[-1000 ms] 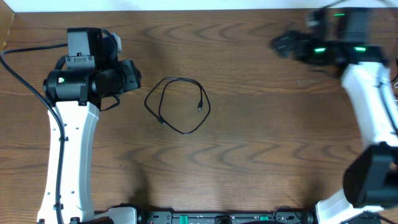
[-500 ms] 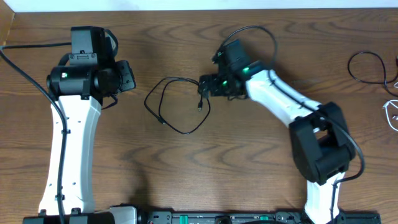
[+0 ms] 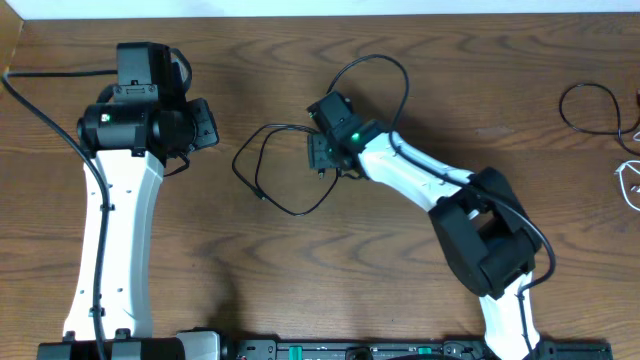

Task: Untangle cables
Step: 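Reach the right gripper back to the black cable and grasp it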

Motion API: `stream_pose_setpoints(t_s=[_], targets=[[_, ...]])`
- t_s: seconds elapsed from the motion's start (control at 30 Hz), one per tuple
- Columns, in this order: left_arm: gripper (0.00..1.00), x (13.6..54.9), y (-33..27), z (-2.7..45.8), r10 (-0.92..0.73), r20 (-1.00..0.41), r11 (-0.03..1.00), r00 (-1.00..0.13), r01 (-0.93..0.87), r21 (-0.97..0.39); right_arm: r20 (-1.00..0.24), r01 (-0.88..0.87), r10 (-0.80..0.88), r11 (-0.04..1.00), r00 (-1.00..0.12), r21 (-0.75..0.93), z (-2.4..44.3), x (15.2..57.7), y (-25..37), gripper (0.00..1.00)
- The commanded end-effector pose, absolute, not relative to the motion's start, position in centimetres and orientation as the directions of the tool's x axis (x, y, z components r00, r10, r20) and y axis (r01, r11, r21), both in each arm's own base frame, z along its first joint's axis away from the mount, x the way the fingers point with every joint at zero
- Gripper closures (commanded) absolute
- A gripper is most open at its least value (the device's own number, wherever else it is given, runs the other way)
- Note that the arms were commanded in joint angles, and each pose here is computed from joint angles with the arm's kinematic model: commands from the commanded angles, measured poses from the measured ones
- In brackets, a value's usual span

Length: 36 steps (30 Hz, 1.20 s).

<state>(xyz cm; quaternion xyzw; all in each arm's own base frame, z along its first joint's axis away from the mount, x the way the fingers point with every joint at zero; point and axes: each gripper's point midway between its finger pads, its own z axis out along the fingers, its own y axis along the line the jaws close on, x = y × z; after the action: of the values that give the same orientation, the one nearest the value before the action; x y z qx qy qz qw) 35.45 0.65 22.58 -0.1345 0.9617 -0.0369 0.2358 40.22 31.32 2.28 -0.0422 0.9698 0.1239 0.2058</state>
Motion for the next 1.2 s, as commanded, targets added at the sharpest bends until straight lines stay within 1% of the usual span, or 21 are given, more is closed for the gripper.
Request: stream_pose_setpoints(t_s=[0.0, 0.17, 0.23, 0.47, 0.67, 0.73, 0.83, 1.0, 1.03, 1.1, 1.17], targets=[[0.57, 35.3, 0.9, 21.9, -0.289, -0.421, 0.957, -0.860, -0.259, -0.128, -0.456, -0.059, 0.016, 0.987, -0.890, 0.151, 2.4, 40.8, 30.6, 0.41], [0.57, 35.1, 0.9, 21.8, -0.289, -0.415, 0.957, -0.863, -0.260, -0.127, -0.456, -0.053, 0.016, 0.989, -0.890, 0.138, 2.3, 40.7, 30.4, 0.51], [0.57, 35.1, 0.9, 21.8, -0.289, -0.415, 0.957, -0.863, -0.260, -0.126, -0.451, -0.052, 0.014, 0.990, -0.893, 0.133, 2.0, 40.6, 30.3, 0.53], [0.57, 35.1, 0.9, 21.8, -0.289, -0.414, 0.957, -0.863, -0.260, -0.126, -0.400, -0.081, -0.016, 0.986, -0.916, 0.144, -0.2, 39.4, 31.4, 0.54], [0.57, 35.1, 0.9, 21.8, -0.289, -0.414, 0.957, -0.863, -0.260, -0.126, -0.367, -0.084, -0.033, 0.989, -0.930, 0.121, -1.9, 38.3, 31.7, 0.55], [0.57, 35.1, 0.9, 21.8, -0.289, -0.414, 0.957, -0.863, -0.260, -0.126, -0.351, -0.083, -0.040, 0.991, -0.936, 0.107, -2.2, 37.9, 31.4, 0.57], [0.57, 35.1, 0.9, 21.8, -0.289, -0.414, 0.957, -0.863, -0.260, -0.126, -0.312, -0.079, -0.052, 0.994, -0.949, 0.073, -2.6, 37.0, 30.5, 0.68], [0.57, 35.1, 0.9, 21.8, -0.289, -0.414, 0.957, -0.863, -0.260, -0.126, -0.212, -0.049, -0.056, 0.998, -0.976, -0.035, -3.3, 35.2, 27.0, 0.75], [0.57, 35.1, 0.9, 21.8, -0.289, -0.414, 0.957, -0.863, -0.260, -0.126, -0.193, -0.042, -0.051, 0.998, -0.980, -0.050, -3.4, 35.0, 26.4, 0.78], [0.57, 35.1, 0.9, 21.8, -0.289, -0.414, 0.957, -0.863, -0.260, -0.126, -0.163, -0.007, -0.016, 0.998, -0.987, -0.056, -3.5, 34.9, 25.3, 0.86], [0.57, 35.1, 0.9, 21.8, -0.289, -0.414, 0.957, -0.863, -0.260, -0.126, -0.142, 0.014, 0.010, 0.999, -0.990, -0.033, -3.6, 35.1, 24.9, 0.90]])
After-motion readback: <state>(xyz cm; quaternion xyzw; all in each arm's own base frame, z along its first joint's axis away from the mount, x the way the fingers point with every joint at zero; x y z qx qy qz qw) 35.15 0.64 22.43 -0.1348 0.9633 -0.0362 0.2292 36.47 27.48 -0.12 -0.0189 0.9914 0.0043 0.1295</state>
